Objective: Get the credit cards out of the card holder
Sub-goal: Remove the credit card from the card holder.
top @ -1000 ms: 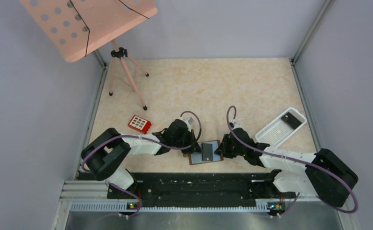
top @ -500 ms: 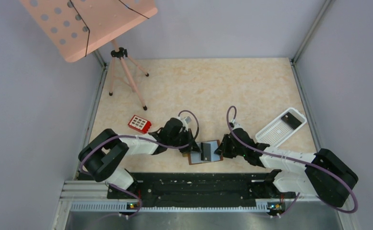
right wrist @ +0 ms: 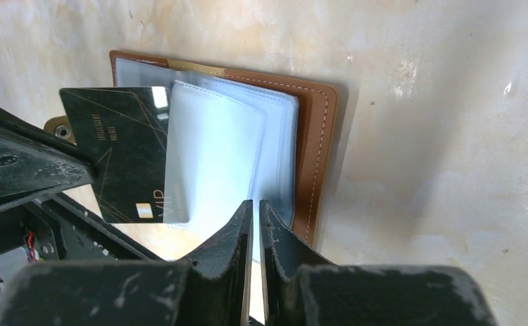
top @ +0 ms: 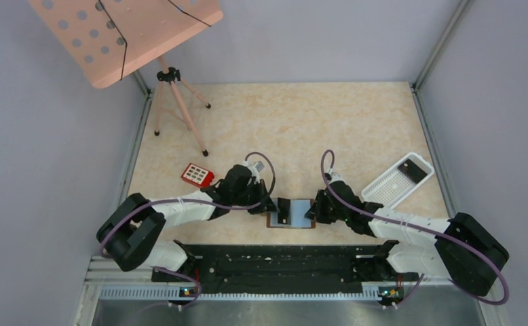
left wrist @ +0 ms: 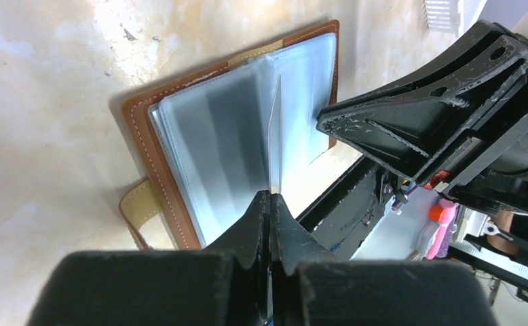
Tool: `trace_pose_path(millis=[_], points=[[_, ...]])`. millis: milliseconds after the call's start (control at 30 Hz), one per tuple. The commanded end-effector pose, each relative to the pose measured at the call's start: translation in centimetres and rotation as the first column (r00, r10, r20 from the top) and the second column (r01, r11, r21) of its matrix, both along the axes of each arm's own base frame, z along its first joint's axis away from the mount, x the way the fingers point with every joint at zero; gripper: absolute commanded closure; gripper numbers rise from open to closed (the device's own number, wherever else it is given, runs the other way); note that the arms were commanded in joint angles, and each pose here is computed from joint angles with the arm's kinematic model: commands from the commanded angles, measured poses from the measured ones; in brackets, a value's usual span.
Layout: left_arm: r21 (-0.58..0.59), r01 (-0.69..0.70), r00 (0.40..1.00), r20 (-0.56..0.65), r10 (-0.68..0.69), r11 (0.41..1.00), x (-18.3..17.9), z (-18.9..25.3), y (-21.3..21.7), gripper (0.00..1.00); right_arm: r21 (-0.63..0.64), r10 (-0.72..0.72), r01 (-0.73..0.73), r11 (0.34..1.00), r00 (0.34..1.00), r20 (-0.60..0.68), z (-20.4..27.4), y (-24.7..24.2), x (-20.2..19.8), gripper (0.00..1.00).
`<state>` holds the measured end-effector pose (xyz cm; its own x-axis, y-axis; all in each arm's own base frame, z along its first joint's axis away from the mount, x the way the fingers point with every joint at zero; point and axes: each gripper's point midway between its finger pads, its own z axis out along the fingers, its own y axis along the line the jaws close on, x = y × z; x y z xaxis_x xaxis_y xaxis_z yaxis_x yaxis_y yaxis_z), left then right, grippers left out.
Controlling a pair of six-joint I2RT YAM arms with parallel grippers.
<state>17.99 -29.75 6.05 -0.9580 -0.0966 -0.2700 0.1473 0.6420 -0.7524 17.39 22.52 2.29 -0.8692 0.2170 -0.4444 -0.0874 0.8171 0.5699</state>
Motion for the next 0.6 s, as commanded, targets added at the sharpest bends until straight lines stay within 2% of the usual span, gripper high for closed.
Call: trace_pose_path(millis=[0, 167, 333, 567], points=[[0.032, 0.000, 0.996, 0.086, -0.003, 0.999, 0.6, 1.1, 0.9, 1.00, -0.019, 0.035, -0.033, 0.999, 0.995, 0.096, 2.7, 0.4, 1.7, 0.91], [0.047, 0.027, 0.988, 0.149, -0.034, 0.999, 0.9, 2.9, 1.1, 1.00, 0.003, 0.136, -0.139, 0.990, 0.971, 0.197, 7.1, 1.6, 2.7, 0.87], [0.090, 0.071, 0.976, 0.200, -0.088, 0.993, 0.6, 4.5, 1.8, 1.00, 0.034, 0.250, -0.278, 0.960, 0.905, 0.345, 12.5, 2.7, 3.2, 0.77], [-0.039, 0.245, 0.931, 0.290, -0.223, 0.969, -1.3, 9.2, 0.3, 1.00, 0.065, 0.377, -0.435, 0.898, 0.838, 0.395, 15.4, 3.7, 2.9, 0.65]])
